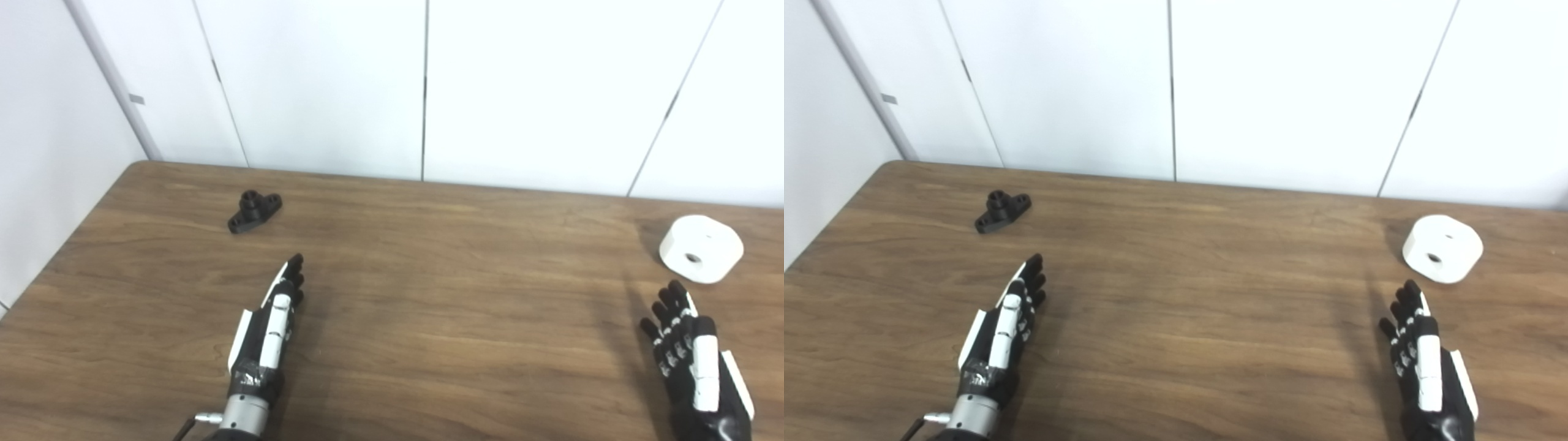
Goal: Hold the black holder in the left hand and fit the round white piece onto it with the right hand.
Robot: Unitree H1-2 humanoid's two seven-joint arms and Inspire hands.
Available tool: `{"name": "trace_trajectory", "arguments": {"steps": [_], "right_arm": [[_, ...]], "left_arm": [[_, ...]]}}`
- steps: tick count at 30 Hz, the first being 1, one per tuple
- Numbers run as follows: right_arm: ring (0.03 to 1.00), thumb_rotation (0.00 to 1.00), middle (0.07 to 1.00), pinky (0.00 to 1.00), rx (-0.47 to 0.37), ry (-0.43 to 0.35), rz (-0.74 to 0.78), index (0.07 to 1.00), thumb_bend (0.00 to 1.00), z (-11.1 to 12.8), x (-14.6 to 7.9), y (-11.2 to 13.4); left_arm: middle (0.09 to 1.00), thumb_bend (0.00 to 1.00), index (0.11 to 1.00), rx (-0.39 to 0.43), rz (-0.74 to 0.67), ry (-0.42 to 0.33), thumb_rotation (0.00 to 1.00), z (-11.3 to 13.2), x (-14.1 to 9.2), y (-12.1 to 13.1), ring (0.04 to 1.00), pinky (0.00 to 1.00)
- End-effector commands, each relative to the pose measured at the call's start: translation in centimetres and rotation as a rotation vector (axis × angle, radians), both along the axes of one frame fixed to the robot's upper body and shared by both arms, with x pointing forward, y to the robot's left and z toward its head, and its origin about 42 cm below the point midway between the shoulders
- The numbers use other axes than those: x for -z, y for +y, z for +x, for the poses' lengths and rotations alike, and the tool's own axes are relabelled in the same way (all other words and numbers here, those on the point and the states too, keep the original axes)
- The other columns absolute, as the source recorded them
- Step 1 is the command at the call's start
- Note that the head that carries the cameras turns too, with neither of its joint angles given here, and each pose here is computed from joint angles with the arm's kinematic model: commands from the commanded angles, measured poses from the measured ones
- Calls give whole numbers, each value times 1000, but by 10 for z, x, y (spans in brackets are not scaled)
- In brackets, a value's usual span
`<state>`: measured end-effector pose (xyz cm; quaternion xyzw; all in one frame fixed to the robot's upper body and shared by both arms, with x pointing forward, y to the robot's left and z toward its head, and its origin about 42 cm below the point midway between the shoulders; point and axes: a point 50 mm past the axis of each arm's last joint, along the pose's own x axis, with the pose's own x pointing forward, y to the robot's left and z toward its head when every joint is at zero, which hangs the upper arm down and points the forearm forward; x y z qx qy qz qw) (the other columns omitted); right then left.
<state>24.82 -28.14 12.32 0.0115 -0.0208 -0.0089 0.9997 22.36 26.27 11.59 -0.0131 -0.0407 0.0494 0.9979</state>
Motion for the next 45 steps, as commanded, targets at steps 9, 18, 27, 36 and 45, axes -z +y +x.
{"name": "trace_trajectory", "arguments": {"steps": [9, 18, 27, 36, 45], "right_arm": [[1000, 1000, 1000, 1000, -10, -46, -4, 1000, 503, 2, -4, 0], [1000, 1000, 1000, 1000, -12, -42, -8, 1000, 483, 1, 0, 3], [1000, 1000, 1000, 1000, -15, -48, -5, 1000, 455, 0, 3, 0], [1000, 1000, 1000, 1000, -15, -45, -8, 1000, 460, -1, 0, 1], [1000, 1000, 1000, 1000, -12, -33, -25, 1000, 467, -3, 1, 2]], "left_arm": [[1000, 361, 982, 14, 18, -40, 908, -1, 3, -1, 1000, 1000], [1000, 315, 983, 7, 30, -41, 969, -3, 6, 0, 1000, 1000], [1000, 344, 986, 7, 58, -37, 980, -4, 9, -3, 1000, 1000], [1000, 510, 980, -26, 84, -7, 785, -6, 1, -2, 1000, 1000], [1000, 784, 922, -170, 356, 4, 432, 6, -31, 11, 1000, 1000]]}}
